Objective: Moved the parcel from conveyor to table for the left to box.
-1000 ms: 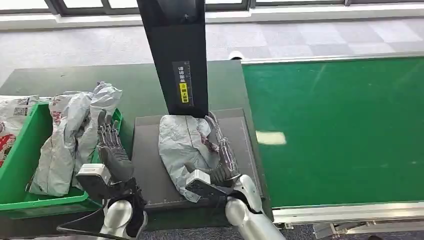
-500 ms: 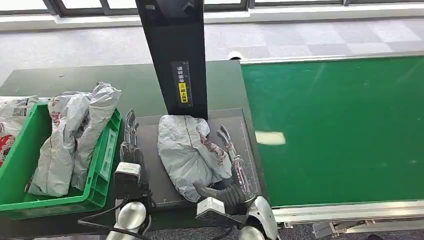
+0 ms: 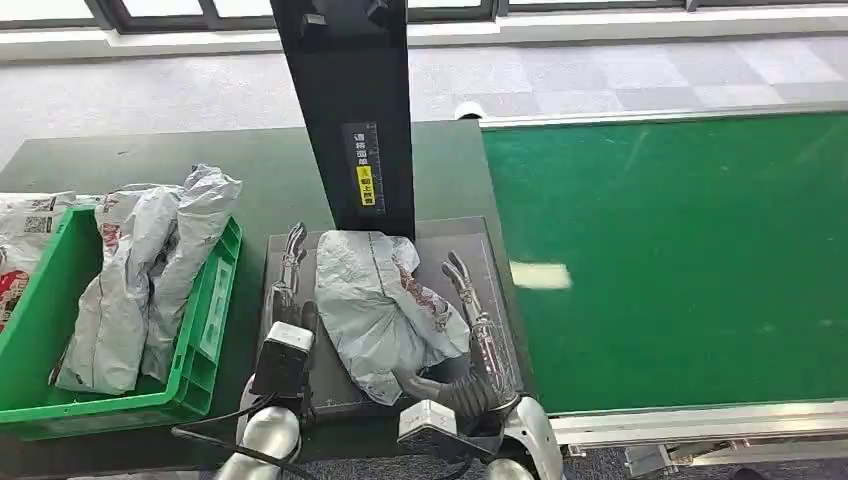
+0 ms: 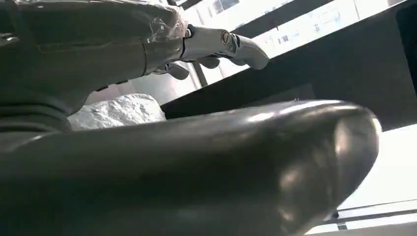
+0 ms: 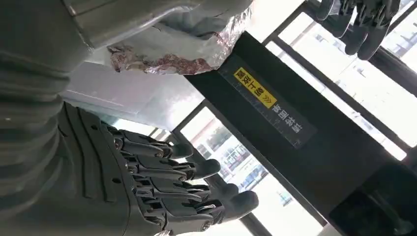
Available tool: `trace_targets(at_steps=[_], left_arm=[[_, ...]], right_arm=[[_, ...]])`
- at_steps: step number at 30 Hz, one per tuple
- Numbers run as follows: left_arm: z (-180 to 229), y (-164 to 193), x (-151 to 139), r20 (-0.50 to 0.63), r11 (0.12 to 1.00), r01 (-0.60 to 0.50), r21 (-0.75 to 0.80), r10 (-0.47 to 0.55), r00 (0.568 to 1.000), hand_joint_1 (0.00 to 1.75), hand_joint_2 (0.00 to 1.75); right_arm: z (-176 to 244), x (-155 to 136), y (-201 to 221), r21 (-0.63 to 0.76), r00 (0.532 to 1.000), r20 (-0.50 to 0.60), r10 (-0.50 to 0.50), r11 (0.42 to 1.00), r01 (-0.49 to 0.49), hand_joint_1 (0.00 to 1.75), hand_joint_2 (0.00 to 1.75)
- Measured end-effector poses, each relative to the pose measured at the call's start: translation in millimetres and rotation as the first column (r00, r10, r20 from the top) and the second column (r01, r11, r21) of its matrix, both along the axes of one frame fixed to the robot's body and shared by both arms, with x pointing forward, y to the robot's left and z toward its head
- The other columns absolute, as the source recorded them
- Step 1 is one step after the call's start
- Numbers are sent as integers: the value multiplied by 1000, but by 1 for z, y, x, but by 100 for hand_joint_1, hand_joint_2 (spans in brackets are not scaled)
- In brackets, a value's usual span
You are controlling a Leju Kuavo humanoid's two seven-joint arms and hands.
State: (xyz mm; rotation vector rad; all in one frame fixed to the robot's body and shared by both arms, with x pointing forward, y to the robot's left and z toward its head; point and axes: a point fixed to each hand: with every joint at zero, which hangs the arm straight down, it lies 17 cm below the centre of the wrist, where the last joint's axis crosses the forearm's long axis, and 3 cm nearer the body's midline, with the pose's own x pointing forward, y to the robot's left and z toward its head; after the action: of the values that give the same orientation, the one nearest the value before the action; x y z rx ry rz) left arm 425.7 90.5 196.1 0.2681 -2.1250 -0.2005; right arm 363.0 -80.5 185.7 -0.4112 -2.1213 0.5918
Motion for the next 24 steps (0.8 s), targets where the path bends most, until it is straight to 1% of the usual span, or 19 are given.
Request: trace_targets(at_steps=[2, 3, 4, 5, 8, 11, 12, 14, 15, 16, 20, 24], left_arm=[[0, 0, 0, 0, 1000, 1, 0, -1, 1000, 0, 0], [0, -2, -1, 2, 1000, 7, 6, -7, 1000, 0, 175], [-10, -35, -3, -22, 978, 105, 182, -103, 994, 0, 175], [-25, -60, -5, -51, 931, 163, 326, -155, 987, 0, 175], [-50, -89, -5, -99, 846, 224, 485, -201, 975, 0, 175], [-68, -100, 3, -143, 793, 251, 555, -206, 968, 0, 175], [-81, -106, 4, -182, 755, 279, 593, -213, 960, 0, 175], [-119, -119, 2, -284, 616, 359, 701, -220, 933, 0, 175], [-138, -123, -2, -318, 550, 386, 741, -219, 923, 0, 175], [-151, -124, -6, -337, 511, 402, 760, -219, 916, 0, 175], [-173, -130, -9, -383, 436, 441, 784, -220, 897, 0, 175], [-177, -132, -8, -398, 413, 455, 789, -222, 890, 0, 175]], right_arm=[[0, 0, 0, 0, 1000, 1, 0, 1000, 0, 0, 175], [1, -1, -1, 0, 1000, 3, -1, 1000, 1, 0, 175], [16, -9, -9, 37, 998, 57, -20, 999, 18, 0, 175], [32, -17, -17, 86, 993, 116, -34, 996, 24, 0, 175], [54, -32, -24, 148, 979, 200, -32, 989, 2, 0, 175], [63, -37, -26, 177, 974, 228, -17, 984, -24, 0, 175], [65, -38, -26, 188, 972, 235, -9, 982, -36, 0, 175], [77, -36, -26, 228, 964, 266, 23, 970, -86, 0, 175], [85, -34, -25, 234, 957, 290, 35, 966, -106, 0, 175], [90, -32, -24, 233, 951, 306, 43, 965, -119, 0, 175], [97, -29, -23, 233, 945, 324, 55, 963, -135, 0, 175], [100, -28, -24, 238, 943, 330, 48, 962, -132, 0, 175]])
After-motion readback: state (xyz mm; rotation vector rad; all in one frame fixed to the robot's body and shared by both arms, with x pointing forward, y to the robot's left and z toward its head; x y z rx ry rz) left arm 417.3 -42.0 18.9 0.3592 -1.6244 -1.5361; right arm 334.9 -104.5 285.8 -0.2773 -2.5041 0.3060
